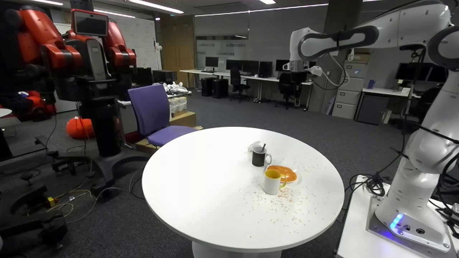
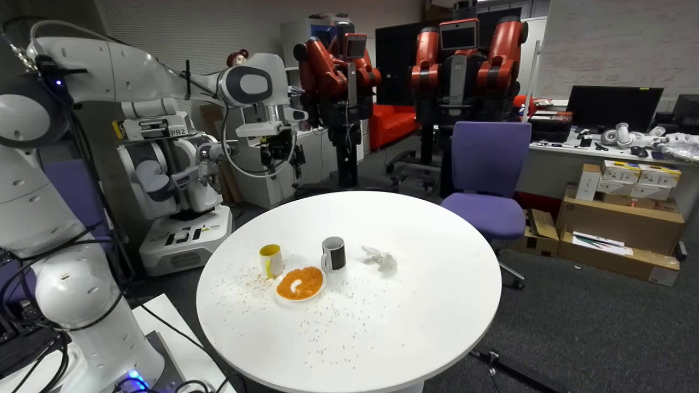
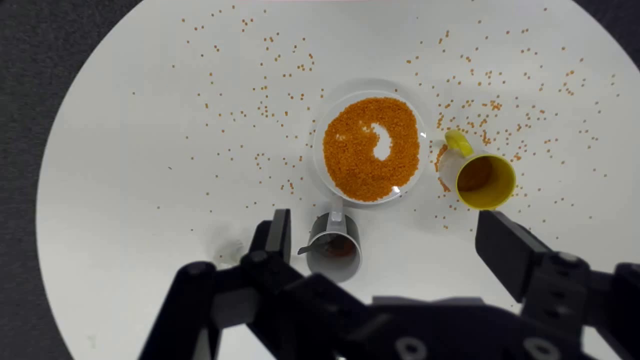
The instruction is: Use the spoon in the white mug to scoop from the plate and empty into the black mug and leave the spoon there
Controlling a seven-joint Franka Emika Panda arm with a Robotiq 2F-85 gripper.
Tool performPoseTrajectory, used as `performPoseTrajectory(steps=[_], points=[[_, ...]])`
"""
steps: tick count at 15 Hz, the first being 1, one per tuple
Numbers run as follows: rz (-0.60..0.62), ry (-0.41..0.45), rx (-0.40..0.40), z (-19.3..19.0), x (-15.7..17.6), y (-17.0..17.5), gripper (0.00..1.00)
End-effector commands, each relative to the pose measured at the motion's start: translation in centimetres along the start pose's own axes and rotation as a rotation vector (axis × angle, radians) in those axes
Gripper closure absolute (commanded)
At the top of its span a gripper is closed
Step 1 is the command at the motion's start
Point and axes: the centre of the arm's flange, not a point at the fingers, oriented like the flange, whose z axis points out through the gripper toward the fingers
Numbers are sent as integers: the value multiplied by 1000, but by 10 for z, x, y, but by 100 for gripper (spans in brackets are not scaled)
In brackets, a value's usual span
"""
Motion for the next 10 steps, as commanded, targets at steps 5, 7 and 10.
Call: performPoseTrajectory(steps=[5, 7, 10], points=[[216, 245, -228, -41, -70, -49, 0], [247, 343, -257, -41, -79, -56, 0], [209, 342, -244, -50, -65, -51, 0]])
